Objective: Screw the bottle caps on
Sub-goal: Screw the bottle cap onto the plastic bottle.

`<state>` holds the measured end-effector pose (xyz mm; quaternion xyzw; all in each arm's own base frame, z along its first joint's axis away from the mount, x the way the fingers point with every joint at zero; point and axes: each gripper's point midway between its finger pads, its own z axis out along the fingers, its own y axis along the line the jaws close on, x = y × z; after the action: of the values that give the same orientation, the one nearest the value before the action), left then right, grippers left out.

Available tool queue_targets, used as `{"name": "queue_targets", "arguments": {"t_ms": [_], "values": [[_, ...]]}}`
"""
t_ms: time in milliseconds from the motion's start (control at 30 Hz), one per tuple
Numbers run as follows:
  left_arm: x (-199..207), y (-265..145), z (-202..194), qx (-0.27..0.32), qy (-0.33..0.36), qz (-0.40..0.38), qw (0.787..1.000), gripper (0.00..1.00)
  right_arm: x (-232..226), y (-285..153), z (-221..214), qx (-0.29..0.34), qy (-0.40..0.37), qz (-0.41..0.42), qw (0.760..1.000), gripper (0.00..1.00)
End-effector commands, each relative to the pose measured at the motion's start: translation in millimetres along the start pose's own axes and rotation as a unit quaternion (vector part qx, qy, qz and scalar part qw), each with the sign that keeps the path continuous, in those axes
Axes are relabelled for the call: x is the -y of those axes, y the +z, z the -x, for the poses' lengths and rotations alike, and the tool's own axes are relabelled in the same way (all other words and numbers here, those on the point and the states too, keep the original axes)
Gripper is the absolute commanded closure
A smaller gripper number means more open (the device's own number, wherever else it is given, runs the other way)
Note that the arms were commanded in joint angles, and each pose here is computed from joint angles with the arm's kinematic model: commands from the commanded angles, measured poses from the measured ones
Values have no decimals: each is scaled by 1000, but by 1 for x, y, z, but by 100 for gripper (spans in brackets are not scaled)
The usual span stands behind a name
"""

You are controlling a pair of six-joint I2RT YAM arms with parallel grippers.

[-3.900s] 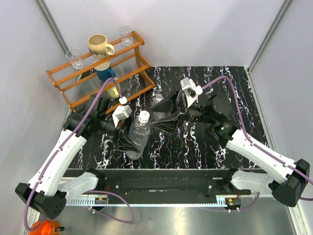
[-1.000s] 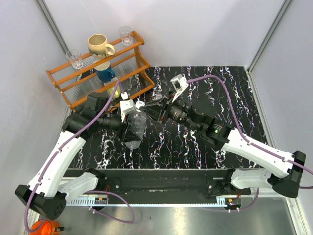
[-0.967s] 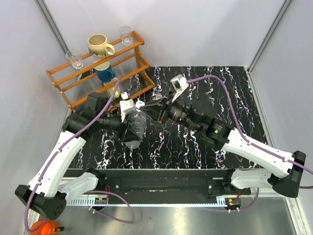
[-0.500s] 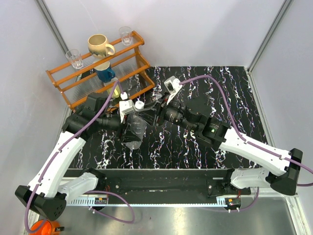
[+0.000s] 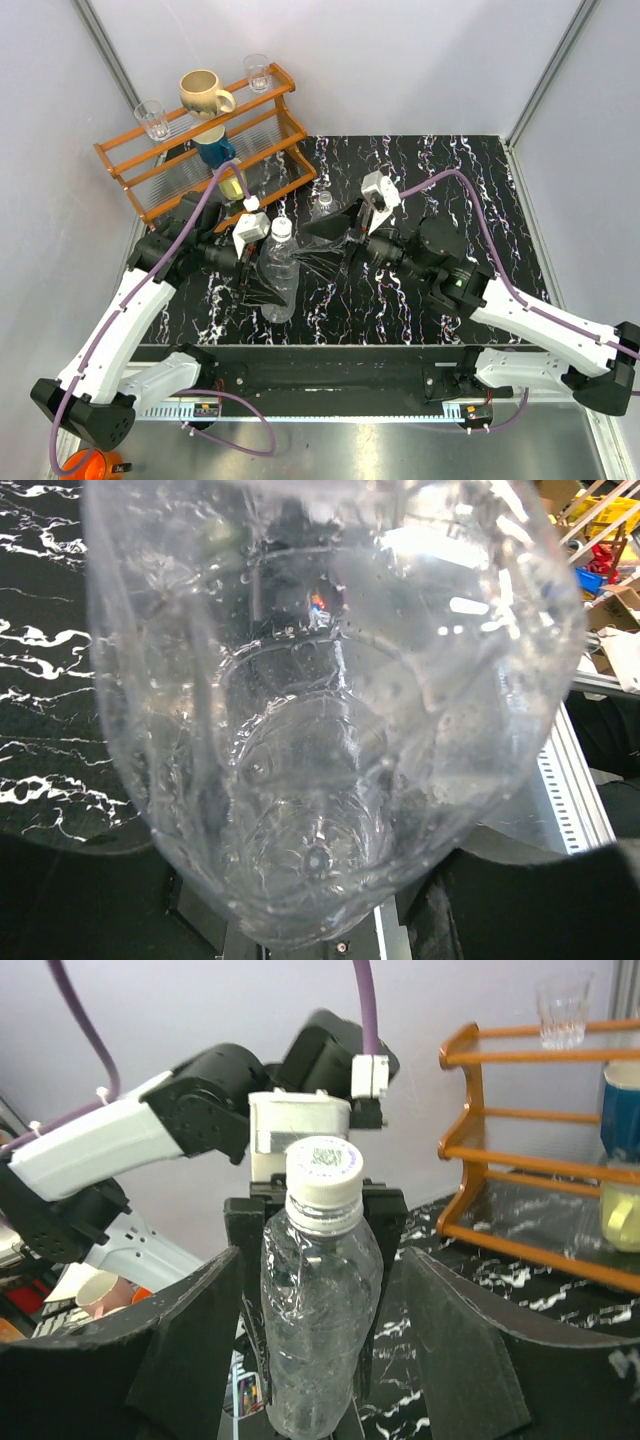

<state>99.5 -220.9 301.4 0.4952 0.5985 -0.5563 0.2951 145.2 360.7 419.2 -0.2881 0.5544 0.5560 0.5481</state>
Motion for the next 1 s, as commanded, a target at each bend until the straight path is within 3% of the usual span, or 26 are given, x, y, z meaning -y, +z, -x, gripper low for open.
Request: {"name": "queue_targets", "arguments": {"t_ms": [0, 667, 967], "values": [[20, -1, 14, 25, 35, -48, 998, 100, -21, -2, 42, 49, -40, 59, 996, 29], [8, 0, 6, 11, 34, -18, 999, 100, -16, 32, 51, 40, -19, 115, 992, 42], [7, 0, 6, 11, 35, -17, 999, 100, -17, 33, 57, 37, -25, 128, 991, 59]]}}
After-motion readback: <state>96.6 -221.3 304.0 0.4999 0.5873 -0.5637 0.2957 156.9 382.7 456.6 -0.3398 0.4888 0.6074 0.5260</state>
